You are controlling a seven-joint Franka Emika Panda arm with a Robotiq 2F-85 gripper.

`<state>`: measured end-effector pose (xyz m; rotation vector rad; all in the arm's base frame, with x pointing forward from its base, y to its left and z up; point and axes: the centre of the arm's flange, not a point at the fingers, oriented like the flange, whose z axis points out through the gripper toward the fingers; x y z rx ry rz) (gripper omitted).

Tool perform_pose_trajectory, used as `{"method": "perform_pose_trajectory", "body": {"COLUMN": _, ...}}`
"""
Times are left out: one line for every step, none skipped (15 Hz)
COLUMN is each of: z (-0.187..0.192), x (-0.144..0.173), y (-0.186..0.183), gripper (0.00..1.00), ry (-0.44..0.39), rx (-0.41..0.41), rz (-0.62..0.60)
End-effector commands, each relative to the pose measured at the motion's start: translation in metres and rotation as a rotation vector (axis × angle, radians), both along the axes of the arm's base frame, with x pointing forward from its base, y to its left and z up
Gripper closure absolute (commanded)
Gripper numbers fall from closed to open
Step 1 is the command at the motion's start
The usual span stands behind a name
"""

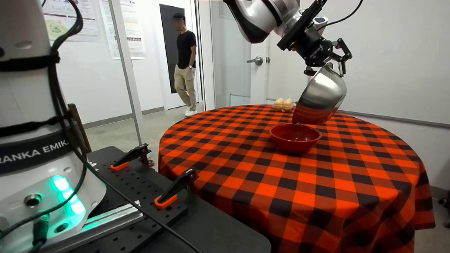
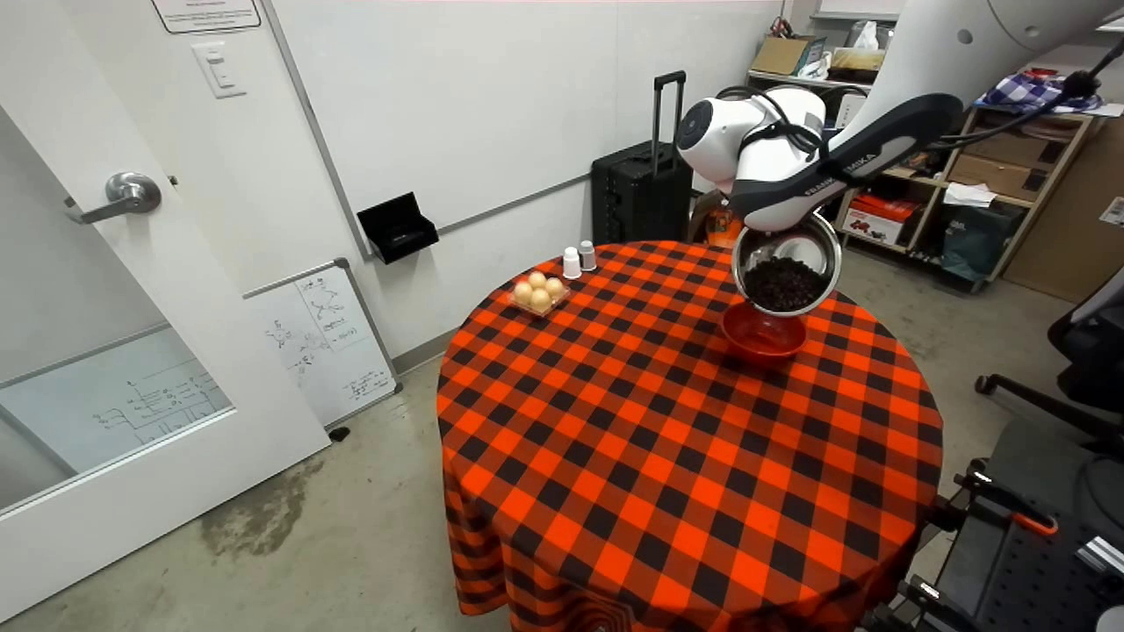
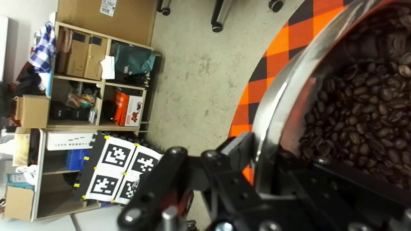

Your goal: Pour the contents from the silver bowl to the orange bowl

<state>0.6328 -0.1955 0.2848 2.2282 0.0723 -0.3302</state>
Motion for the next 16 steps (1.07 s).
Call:
{"method": "perform_pose_trajectory", "body": {"z": 0.005, "x": -0.004, "y": 0.020, "gripper": 0.98, "ry": -0.001, "rx": -0.103, "rz": 0.018}}
{"method": "perform_pose_trajectory", "body": {"z": 0.004, "x": -0.005, "y": 0.025, "gripper": 0.98, "ry": 0.002, "rx": -0.119, "rz": 0.021}}
{"method": "perform_pose_trajectory", "body": {"z": 0.004, "x": -0.006, "y": 0.030, "gripper": 0.98, "ry": 0.006, "rx": -0.134, "rz": 0.021}}
{"method": "perform_pose_trajectory", "body": {"z": 0.003, "x": -0.007, "y": 0.034, "gripper": 0.98, "ry": 0.010, "rx": -0.145, "rz": 0.020}}
{"method": "perform_pose_trajectory", "body": {"z": 0.002, "x": -0.009, "y": 0.038, "gripper": 0.98, "ry": 0.016, "rx": -0.153, "rz": 0.019}}
{"method": "perform_pose_trajectory", "body": {"z": 0.001, "x": -0.010, "y": 0.041, "gripper": 0.98, "ry": 0.020, "rx": -0.160, "rz": 0.019}}
{"method": "perform_pose_trajectory", "body": {"z": -0.001, "x": -0.012, "y": 0.043, "gripper": 0.98, "ry": 0.024, "rx": -0.167, "rz": 0.018}}
{"method": "perform_pose_trajectory", "body": {"z": -0.002, "x": -0.014, "y": 0.045, "gripper": 0.98, "ry": 0.027, "rx": -0.172, "rz": 0.017}}
{"method": "perform_pose_trajectory", "body": {"z": -0.002, "x": -0.016, "y": 0.046, "gripper": 0.98, "ry": 0.027, "rx": -0.177, "rz": 0.015}}
{"method": "perform_pose_trajectory", "body": {"z": -0.003, "x": -0.017, "y": 0.046, "gripper": 0.98, "ry": 0.022, "rx": -0.186, "rz": 0.012}}
{"method": "perform_pose_trajectory", "body": {"z": -0.003, "x": -0.018, "y": 0.045, "gripper": 0.98, "ry": 0.018, "rx": -0.190, "rz": 0.010}}
{"method": "perform_pose_trajectory", "body": {"z": -0.003, "x": -0.019, "y": 0.045, "gripper": 0.98, "ry": 0.007, "rx": -0.196, "rz": 0.004}}
{"method": "perform_pose_trajectory", "body": {"z": -0.003, "x": -0.019, "y": 0.044, "gripper": 0.98, "ry": -0.002, "rx": -0.200, "rz": 0.000}}
{"method": "perform_pose_trajectory", "body": {"z": -0.002, "x": -0.020, "y": 0.044, "gripper": 0.98, "ry": -0.013, "rx": -0.208, "rz": -0.006}}
{"method": "perform_pose_trajectory", "body": {"z": -0.001, "x": -0.020, "y": 0.043, "gripper": 0.98, "ry": -0.019, "rx": -0.213, "rz": -0.011}}
{"method": "perform_pose_trajectory", "body": {"z": 0.000, "x": -0.020, "y": 0.043, "gripper": 0.98, "ry": -0.025, "rx": -0.223, "rz": -0.016}}
